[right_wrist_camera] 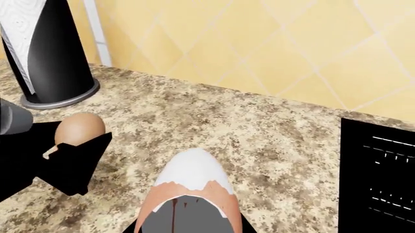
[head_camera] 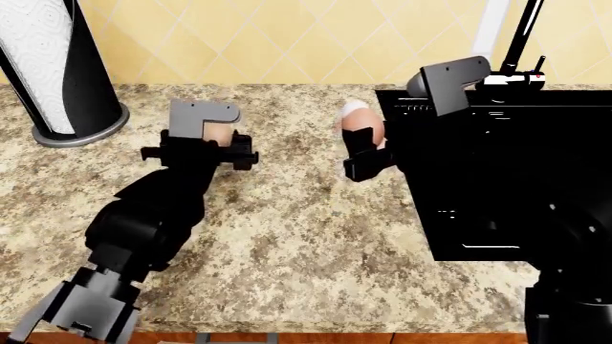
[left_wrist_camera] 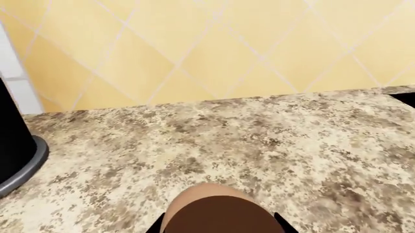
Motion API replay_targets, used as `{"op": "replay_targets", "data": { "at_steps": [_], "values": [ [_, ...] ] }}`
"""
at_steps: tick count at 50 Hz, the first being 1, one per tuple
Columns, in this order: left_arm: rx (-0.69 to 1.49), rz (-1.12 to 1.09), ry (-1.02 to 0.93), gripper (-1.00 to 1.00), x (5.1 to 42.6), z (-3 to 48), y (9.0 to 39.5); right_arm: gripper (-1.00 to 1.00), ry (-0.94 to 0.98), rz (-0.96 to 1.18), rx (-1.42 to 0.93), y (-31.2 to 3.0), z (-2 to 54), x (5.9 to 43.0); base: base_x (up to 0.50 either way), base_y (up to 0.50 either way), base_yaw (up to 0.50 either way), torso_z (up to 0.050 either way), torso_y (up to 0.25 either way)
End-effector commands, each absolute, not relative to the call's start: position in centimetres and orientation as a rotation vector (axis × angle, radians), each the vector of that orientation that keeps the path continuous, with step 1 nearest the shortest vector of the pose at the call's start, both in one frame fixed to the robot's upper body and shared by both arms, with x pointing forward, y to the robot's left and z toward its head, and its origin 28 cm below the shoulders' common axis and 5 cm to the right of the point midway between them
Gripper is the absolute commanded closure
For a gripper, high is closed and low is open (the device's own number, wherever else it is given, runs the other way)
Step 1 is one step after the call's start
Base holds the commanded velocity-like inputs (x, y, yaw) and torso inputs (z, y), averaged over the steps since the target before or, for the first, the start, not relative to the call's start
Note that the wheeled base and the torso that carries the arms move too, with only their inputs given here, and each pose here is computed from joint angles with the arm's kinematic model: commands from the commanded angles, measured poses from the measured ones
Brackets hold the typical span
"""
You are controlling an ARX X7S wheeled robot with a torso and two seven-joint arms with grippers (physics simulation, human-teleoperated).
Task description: Place the eggs and milk next to the bowl.
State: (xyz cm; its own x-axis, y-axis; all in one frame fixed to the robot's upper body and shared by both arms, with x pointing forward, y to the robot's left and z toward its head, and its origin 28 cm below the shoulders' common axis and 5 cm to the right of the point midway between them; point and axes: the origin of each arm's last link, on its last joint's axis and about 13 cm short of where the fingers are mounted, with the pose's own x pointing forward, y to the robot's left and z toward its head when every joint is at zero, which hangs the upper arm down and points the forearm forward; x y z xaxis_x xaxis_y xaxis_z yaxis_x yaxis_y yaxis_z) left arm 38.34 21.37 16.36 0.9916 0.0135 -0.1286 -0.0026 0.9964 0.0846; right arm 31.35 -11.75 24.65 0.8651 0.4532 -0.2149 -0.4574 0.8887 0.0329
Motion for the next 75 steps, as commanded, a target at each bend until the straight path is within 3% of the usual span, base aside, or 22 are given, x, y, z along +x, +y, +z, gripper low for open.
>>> {"op": "replay_targets", "data": {
  "at_steps": [1, 13, 25, 48, 75],
  "values": [
    [0.085, -0.016, 0.031, 1.0, 36.3, 18.5, 21.0, 1.0, 0.173, 0.459, -0.016, -12.0, 24.9, 31.1, 0.0, 0.0, 0.0, 0.0, 0.0],
    [0.06, -0.047, -0.08, 1.0, 31.0, 18.9, 21.3, 1.0, 0.063, 0.383, -0.056, -11.7, 24.0, 29.8, -0.39, 0.01, 0.0, 0.0, 0.0],
    [0.007, -0.066, -0.221, 1.0, 27.4, 18.1, 21.7, 1.0, -0.085, 0.255, -0.091, -11.9, 19.5, 28.1, -0.42, 0.04, 0.0, 0.0, 0.0],
    [0.108, -0.022, -0.388, 1.0, 26.2, 18.5, 21.7, 1.0, -0.093, 0.226, -0.077, -11.6, 18.7, 27.9, -0.04, -0.43, 0.0, 0.0, 0.0],
    [0.104, 0.018, -0.401, 1.0, 26.1, 18.4, 21.7, 1.0, -0.1, 0.22, -0.074, -11.7, 18.8, 27.5, 0.0, -0.5, 0.0, 0.0, 0.0]
  ]
}}
